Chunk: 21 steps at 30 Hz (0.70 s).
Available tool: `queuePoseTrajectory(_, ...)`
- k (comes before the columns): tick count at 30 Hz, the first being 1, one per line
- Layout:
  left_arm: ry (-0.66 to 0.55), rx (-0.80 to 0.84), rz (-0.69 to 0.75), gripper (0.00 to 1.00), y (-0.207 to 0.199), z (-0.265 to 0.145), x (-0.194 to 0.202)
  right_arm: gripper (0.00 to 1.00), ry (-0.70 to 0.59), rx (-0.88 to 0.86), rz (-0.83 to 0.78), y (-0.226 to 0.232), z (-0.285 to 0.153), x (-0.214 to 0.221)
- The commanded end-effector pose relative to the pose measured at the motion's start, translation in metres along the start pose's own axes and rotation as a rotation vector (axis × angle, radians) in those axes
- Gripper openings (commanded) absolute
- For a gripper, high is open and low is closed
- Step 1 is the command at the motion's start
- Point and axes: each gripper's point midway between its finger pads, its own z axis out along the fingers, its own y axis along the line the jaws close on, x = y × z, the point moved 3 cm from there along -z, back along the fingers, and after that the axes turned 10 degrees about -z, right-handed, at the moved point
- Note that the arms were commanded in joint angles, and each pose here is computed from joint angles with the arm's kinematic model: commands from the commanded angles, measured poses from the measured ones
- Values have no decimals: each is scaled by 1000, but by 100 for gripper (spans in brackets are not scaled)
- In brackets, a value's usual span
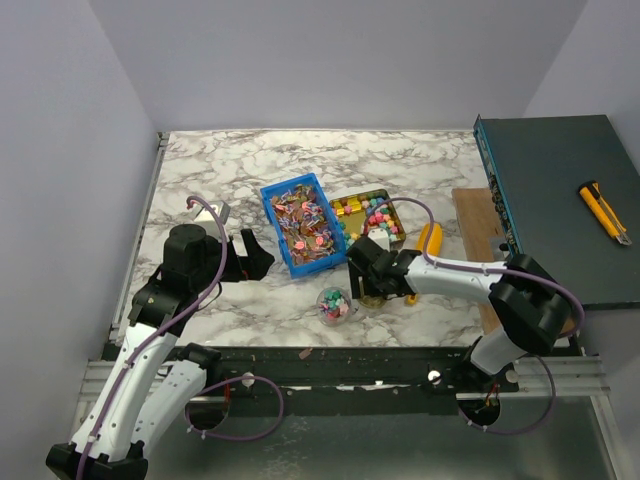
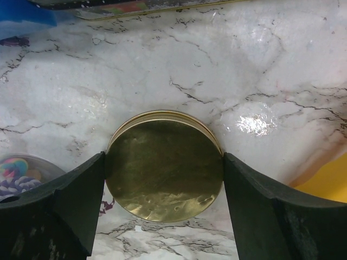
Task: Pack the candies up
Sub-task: Pick up the bottle lid at the center of the board.
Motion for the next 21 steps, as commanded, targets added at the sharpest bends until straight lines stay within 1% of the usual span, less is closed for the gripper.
queuePoseTrajectory(1, -6, -7, 12, 99, 3, -2, 1, 62, -8, 47, -7, -8, -13, -3)
queuePoseTrajectory(6, -8, -7, 12, 99, 3, -3, 0, 61, -54, 38, -2, -10, -36, -17)
queuePoseTrajectory(13, -14, -5, 12, 99, 2, -4, 0, 61, -83, 3, -36, -1, -63, -28)
queuePoseTrajectory(21, -23, 0, 13, 99, 2, -6, 0, 61, -105, -56, -84, 25, -87, -36)
